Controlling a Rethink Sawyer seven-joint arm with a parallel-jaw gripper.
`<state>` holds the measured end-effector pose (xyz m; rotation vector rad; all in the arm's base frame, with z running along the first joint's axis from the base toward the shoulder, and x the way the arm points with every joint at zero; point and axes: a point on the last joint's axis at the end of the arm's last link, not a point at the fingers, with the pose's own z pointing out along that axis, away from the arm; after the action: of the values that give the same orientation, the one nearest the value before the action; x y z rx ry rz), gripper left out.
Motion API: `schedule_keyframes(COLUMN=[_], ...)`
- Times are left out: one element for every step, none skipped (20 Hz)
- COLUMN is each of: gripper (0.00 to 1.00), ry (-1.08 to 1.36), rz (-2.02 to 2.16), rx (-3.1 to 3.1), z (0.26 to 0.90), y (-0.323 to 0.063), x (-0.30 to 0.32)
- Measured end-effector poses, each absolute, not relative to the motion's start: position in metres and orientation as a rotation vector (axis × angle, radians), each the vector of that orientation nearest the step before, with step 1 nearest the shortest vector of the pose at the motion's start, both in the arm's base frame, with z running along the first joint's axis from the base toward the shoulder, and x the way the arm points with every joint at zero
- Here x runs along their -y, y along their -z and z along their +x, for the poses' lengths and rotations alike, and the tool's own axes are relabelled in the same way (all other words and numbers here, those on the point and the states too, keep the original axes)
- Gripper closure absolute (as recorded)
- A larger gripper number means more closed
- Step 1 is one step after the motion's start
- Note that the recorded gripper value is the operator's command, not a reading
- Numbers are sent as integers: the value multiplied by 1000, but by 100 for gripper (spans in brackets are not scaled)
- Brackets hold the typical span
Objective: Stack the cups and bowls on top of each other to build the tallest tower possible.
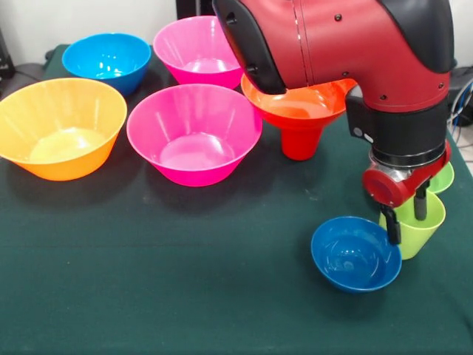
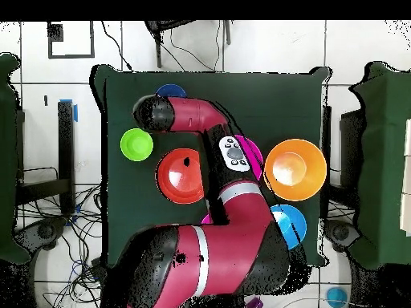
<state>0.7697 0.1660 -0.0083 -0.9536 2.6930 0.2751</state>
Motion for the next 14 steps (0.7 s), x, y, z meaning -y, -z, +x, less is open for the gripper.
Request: schedule_keyframes(gripper=[0, 0, 0, 0, 0, 0, 0, 0, 0, 0, 0, 0, 0, 0], ry=[-274, -274, -273, -271, -271, -269, -268, -267, -266, -265, -264, -263, -261, -259], rz=[-954, -955, -955, -956, -956, -956, -956, -956, -956, -955, -955, -955, -955, -955], rx=[-2693, -2692, -2692, -2694, -2694, -2695, -2695, -2696, -2697, -2697, -2698, -2698, -2699, -2700], z=[770, 770, 770, 769, 769, 769, 769, 769, 769, 769, 769, 769, 769, 769], y=[8, 8, 8, 8, 8, 8, 8, 9, 9, 9, 9, 9, 9, 10], x=[-166, -166, -166, -166, -166, -165, -165, -164, -164, -163, -163, -162, -162, -161])
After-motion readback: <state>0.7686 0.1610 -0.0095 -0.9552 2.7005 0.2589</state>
